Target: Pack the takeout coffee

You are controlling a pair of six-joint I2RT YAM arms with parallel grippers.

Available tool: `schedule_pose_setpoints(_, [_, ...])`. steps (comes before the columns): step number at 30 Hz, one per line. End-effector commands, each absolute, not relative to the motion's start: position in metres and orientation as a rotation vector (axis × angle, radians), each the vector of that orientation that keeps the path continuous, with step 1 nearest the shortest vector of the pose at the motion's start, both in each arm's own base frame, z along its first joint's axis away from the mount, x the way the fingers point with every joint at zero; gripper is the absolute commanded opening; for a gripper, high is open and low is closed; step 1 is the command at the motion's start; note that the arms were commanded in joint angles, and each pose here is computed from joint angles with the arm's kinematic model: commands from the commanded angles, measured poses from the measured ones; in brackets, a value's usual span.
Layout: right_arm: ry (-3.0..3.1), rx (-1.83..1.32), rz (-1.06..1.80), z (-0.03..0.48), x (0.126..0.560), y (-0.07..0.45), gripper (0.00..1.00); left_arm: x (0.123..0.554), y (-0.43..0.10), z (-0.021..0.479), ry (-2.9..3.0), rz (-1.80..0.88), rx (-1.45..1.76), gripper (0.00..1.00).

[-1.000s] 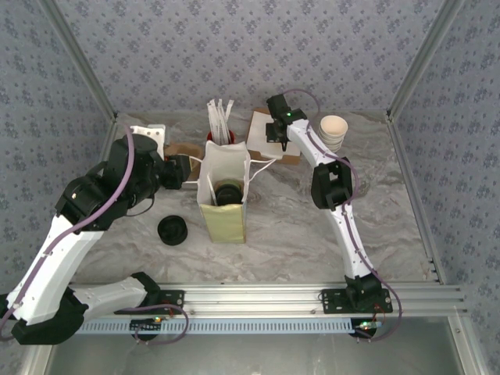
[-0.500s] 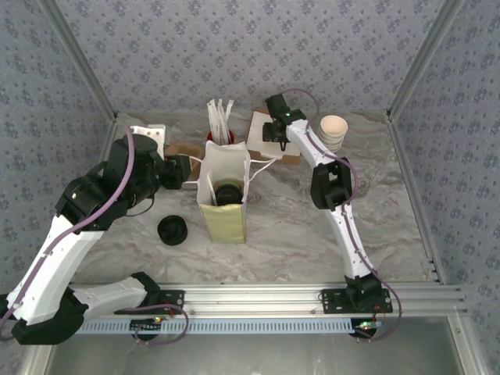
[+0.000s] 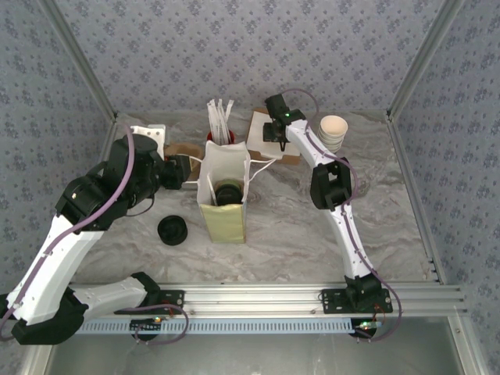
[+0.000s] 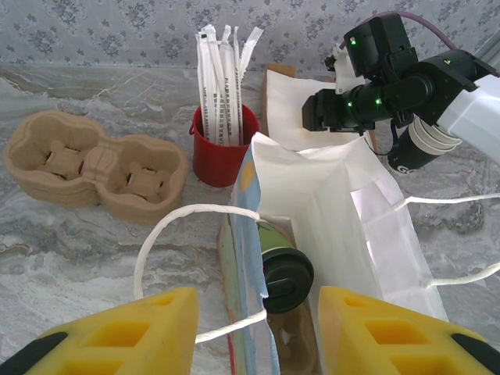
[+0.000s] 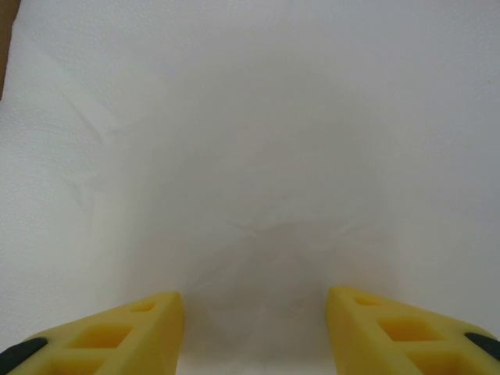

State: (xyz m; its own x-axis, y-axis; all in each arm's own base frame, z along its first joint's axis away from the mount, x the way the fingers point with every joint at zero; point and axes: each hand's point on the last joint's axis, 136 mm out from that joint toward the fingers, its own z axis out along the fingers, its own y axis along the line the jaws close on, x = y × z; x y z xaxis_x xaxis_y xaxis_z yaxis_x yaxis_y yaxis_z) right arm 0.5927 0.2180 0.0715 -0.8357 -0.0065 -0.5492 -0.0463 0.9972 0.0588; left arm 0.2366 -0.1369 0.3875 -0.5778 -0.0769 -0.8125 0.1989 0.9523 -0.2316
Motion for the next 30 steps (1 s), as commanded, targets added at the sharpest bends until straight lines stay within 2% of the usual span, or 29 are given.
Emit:
schedule_pose_setpoints(1, [2.588, -0.032, 0.055, 0.055, 0.591, 0.214, 0.52, 0.235, -0.138, 0.391, 2.14, -0.386, 0.108, 0.45])
schedule_pose_setpoints(12, [2.607, -0.033, 0.059, 0.045, 0.589, 0.214, 0.49, 0.234, -0.138, 0.393, 2.14, -0.389, 0.108, 0.45])
schedule_pose_setpoints(21, [2.633, -0.025, 0.051, 0.033, 0.583, 0.213, 0.39, 0.234, -0.138, 0.393, 2.141, -0.394, 0.107, 0.45])
schedule_pose_setpoints(30, [2.564, -0.036, 0.093, 0.075, 0.588, 0.219, 0.27, 0.235, -0.141, 0.392, 2.148, -0.397, 0.111, 0.45])
